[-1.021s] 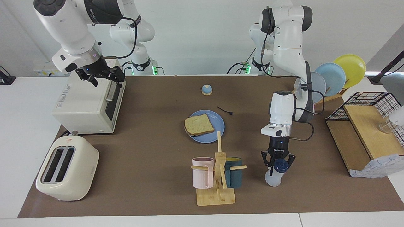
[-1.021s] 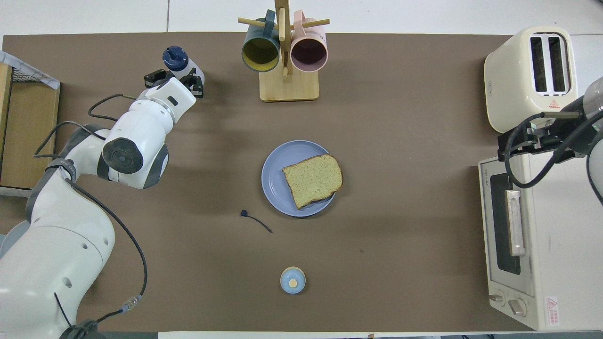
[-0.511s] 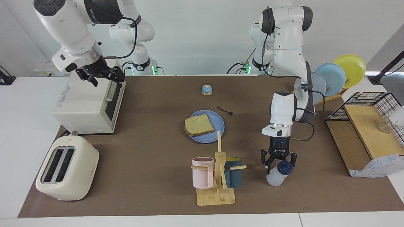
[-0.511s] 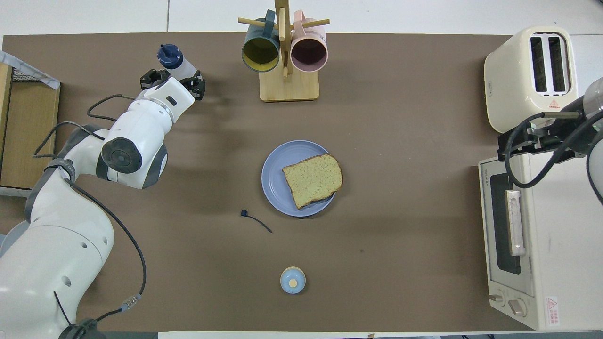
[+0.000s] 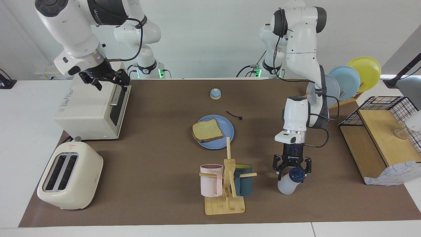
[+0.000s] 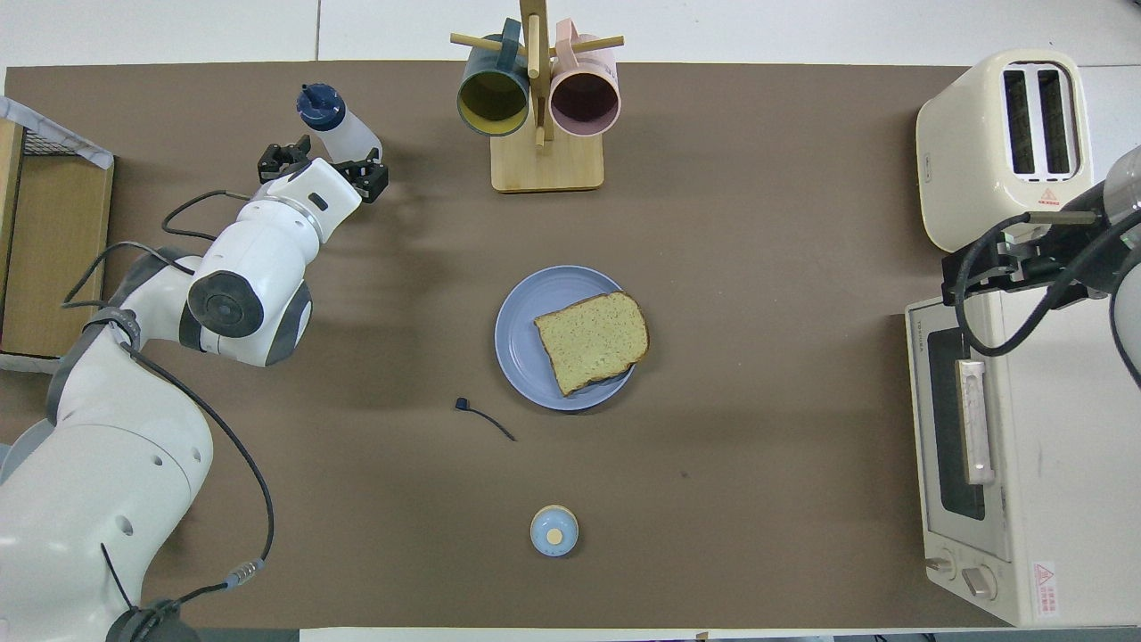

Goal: Put bread on plate and add seasoning

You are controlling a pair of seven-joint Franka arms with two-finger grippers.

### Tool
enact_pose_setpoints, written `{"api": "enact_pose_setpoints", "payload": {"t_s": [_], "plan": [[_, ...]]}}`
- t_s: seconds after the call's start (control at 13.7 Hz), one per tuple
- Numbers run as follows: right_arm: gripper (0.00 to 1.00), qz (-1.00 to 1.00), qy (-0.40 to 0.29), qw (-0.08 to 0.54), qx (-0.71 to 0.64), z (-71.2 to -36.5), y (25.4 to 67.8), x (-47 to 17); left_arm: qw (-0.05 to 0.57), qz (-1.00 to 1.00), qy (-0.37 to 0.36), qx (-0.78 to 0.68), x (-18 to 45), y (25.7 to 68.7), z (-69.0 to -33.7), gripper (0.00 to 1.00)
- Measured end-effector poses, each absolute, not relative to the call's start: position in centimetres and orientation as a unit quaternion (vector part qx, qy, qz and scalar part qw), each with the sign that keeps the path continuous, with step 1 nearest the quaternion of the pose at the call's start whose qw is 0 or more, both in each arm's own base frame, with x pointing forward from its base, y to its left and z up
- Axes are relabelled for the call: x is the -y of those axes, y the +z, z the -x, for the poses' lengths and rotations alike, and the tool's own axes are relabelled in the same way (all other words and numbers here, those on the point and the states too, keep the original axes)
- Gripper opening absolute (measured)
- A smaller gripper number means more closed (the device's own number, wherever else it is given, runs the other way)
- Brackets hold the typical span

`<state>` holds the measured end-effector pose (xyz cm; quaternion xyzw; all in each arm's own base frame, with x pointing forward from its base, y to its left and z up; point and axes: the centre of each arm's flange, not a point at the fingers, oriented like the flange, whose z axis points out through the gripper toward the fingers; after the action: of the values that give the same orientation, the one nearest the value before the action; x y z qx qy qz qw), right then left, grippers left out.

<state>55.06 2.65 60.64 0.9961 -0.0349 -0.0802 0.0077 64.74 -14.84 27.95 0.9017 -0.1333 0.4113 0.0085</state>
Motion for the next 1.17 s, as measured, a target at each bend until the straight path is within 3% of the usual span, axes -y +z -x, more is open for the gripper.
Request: {"api": "enact_pose_setpoints", "payload": {"t_s": [0.22, 0.51, 0.88, 1.17], "plan": [[1.0, -0.996, -0.08, 0.008, 0.035, -55.1, 60.6, -2.6, 0.001, -0.905, 0.401, 0.138, 12.5, 28.9, -61.9, 1.0], [1.0, -0.996, -0.08, 0.008, 0.035, -55.1, 60.6, -2.6, -0.004, -0.933, 0.327, 0.153, 13.7, 34.9, -55.8, 1.0], [1.0, -0.996, -0.08, 0.008, 0.035, -55.1, 60.6, -2.6, -0.013, -0.965, 0.21, 0.158, 20.7, 48.5, -47.7, 1.0], [1.0, -0.996, -0.08, 0.008, 0.035, -55.1, 60.6, -2.6, -0.046, -0.981, 0.138, 0.128, 20.5, 59.5, -45.9, 1.0]]}}
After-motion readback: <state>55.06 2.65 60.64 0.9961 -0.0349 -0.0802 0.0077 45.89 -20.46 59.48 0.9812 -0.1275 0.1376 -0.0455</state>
